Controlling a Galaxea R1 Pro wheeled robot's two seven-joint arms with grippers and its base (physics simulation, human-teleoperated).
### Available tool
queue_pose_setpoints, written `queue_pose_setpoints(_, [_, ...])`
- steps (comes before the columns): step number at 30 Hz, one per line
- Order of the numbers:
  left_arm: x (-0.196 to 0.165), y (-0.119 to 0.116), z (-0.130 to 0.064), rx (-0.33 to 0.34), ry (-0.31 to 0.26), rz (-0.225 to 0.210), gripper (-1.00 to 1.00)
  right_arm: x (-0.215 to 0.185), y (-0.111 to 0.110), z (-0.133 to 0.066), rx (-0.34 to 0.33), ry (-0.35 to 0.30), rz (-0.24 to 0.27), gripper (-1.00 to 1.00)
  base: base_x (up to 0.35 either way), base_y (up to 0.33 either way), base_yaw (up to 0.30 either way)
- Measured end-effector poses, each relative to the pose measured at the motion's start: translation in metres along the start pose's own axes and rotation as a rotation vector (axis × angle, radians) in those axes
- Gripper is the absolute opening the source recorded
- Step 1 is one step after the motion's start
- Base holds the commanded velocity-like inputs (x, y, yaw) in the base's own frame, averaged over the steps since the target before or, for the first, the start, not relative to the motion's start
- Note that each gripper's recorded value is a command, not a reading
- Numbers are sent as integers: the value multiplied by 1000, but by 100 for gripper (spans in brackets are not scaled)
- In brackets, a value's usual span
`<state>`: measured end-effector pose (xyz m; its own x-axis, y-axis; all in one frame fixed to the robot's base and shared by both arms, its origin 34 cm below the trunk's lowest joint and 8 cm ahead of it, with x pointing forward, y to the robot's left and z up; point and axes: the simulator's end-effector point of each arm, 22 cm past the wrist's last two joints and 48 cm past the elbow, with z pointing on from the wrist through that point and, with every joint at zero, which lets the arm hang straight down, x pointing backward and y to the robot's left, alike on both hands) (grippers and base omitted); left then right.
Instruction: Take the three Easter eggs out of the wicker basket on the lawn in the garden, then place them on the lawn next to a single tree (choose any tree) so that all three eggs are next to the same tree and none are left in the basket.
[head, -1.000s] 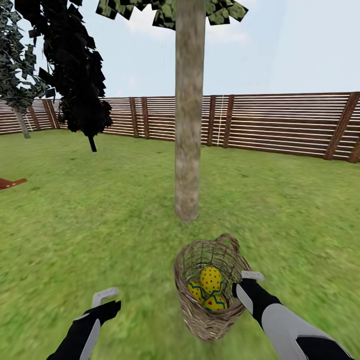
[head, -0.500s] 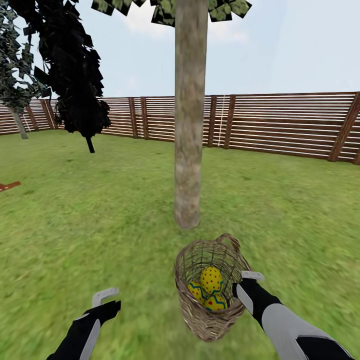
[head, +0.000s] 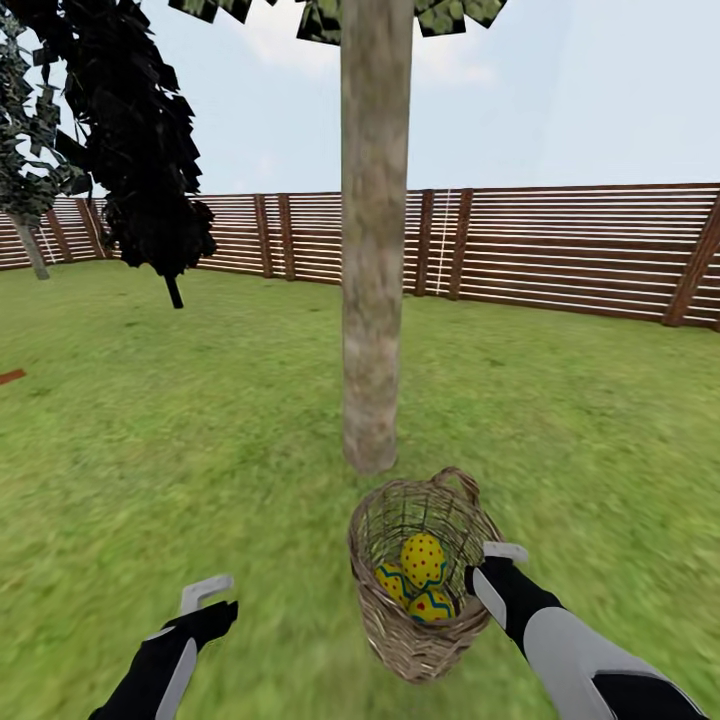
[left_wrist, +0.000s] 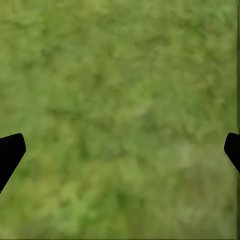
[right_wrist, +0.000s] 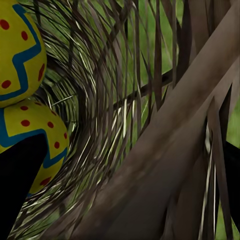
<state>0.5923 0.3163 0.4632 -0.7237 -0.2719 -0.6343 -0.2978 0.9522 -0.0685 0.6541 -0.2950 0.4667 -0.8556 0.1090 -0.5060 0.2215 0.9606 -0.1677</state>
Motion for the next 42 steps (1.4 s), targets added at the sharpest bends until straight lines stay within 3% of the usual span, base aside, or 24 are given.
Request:
queue_pose_setpoints(27, [-1,0,0,2,-1,-2,100,-1,-1,0,1,-5,2,-100,317,-63,0])
queue_pose_setpoints(30, [1,5,0,-6,5,-20,100,-1,-1,1,0,-4,4,-100,41,0,0])
queue_pose_setpoints(35, [-35,15,-6,-17,-81,-69,100,4,0,6,1,-2,3,-100,3,0,0])
queue_pose_setpoints(42, [-28,18,2,-20,-90,-72,100,14,2,17,1,-3,1,-100,0,0,0])
